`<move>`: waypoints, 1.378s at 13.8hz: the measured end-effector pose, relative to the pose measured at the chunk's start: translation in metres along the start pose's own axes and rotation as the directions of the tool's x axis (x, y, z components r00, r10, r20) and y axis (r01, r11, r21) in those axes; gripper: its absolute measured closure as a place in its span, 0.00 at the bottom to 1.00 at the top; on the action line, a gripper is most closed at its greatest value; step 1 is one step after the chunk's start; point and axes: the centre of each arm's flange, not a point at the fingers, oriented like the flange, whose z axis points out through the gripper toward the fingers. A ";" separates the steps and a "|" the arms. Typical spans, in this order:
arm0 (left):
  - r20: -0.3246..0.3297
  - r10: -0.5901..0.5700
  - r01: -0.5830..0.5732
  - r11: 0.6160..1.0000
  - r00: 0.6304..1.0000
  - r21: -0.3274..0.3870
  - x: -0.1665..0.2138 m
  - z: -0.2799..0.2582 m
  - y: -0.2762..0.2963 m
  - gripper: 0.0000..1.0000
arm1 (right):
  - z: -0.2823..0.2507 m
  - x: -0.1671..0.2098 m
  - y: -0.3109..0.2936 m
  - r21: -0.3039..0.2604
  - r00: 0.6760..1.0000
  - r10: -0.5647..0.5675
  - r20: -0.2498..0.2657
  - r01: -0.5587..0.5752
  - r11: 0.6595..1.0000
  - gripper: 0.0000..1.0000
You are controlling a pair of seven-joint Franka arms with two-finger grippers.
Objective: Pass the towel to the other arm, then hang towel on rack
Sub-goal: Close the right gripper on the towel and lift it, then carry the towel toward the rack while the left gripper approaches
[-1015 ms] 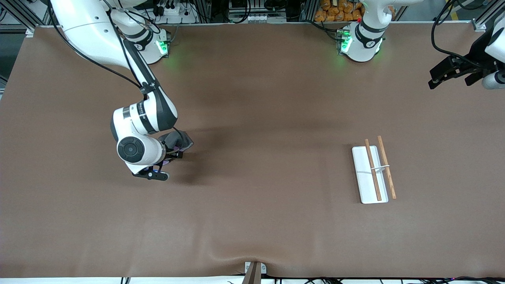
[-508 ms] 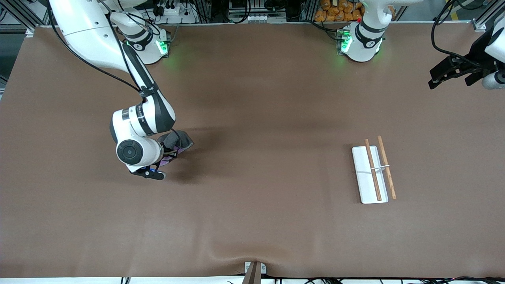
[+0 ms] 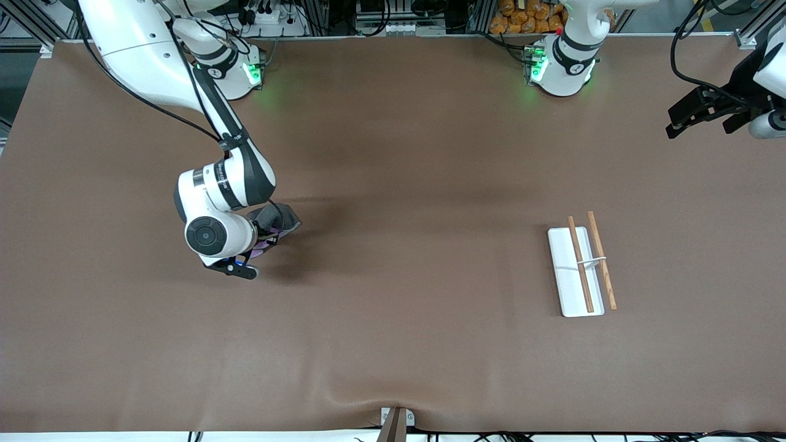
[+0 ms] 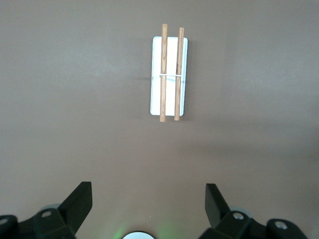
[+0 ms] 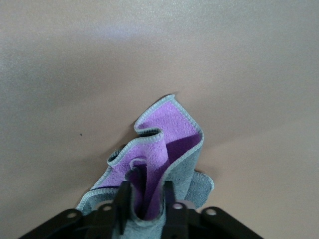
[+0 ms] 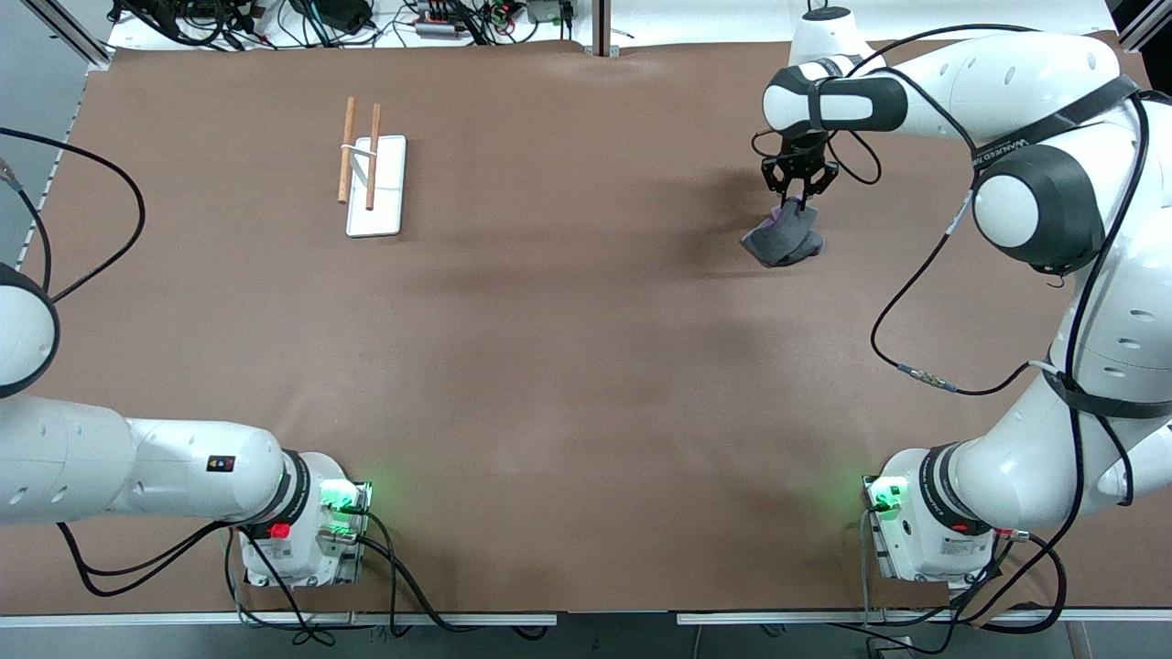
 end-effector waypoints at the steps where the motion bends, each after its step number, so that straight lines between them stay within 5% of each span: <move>1: 0.000 0.000 0.000 1.000 1.000 0.000 0.000 0.000 0.000 0.00 | 0.000 0.000 0.000 0.000 1.000 0.000 0.000 0.000 1.000 0.70; 4: 0.000 -0.001 0.001 1.000 1.000 0.000 0.000 0.000 0.000 0.00 | -0.001 0.000 -0.001 0.005 1.000 0.007 0.007 -0.007 1.000 0.98; 14: 0.000 0.000 0.000 1.000 1.000 -0.011 0.000 -0.001 0.001 0.00 | -0.106 -0.001 -0.009 0.191 0.976 0.124 0.178 -0.158 0.969 0.97; 19: -0.002 0.001 -0.001 1.000 1.000 -0.018 0.000 -0.002 0.002 0.00 | -0.160 -0.010 -0.028 0.305 0.912 0.278 0.302 -0.369 0.878 0.97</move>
